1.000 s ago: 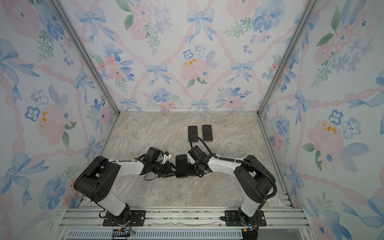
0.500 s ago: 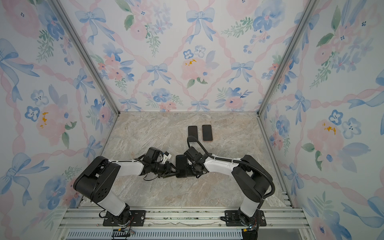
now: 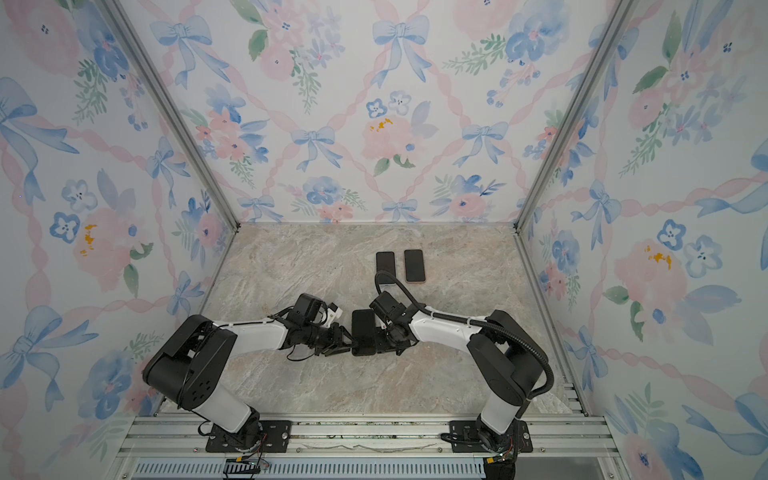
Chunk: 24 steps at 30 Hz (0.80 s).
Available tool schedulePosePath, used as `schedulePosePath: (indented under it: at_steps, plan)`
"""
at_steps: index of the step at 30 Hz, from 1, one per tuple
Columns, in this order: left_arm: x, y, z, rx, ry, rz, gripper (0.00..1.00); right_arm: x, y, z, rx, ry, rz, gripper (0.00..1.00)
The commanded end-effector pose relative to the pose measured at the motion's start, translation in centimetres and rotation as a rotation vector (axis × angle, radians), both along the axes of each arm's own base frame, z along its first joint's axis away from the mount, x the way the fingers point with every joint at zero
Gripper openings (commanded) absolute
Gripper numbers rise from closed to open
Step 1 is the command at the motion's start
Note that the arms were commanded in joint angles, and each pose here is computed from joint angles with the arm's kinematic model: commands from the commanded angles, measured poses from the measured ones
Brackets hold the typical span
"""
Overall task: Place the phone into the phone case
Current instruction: 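Lower the cased phone flat onto the table with both grippers, then open the left gripper and draw it back while the right holds the phone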
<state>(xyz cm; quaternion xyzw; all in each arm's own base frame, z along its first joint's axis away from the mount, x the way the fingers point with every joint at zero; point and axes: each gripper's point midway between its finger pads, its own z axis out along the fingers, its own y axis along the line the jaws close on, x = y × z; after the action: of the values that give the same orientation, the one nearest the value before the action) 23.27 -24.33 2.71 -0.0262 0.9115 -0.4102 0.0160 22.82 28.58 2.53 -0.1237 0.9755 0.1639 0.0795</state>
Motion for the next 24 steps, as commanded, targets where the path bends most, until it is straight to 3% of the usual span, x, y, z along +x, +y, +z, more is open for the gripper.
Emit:
schedulePosePath:
  at_steps: [1, 10, 24]
  plan:
    - [-1.6, 1.6, -3.2, 0.135, 0.075, 0.006, 0.42, -0.1, 0.8, -0.5, -0.001, 0.011, 0.012, 0.36]
    - [-1.3, 0.9, -3.6, 0.148, 0.07, -0.013, 0.34, -1.1, 1.3, -1.6, -0.041, 0.023, 0.033, 0.19]
    - [-1.4, 0.7, -3.5, 0.162, 0.057, -0.013, 0.21, -1.0, 1.0, -0.1, -0.111, -0.011, -0.003, 0.15]
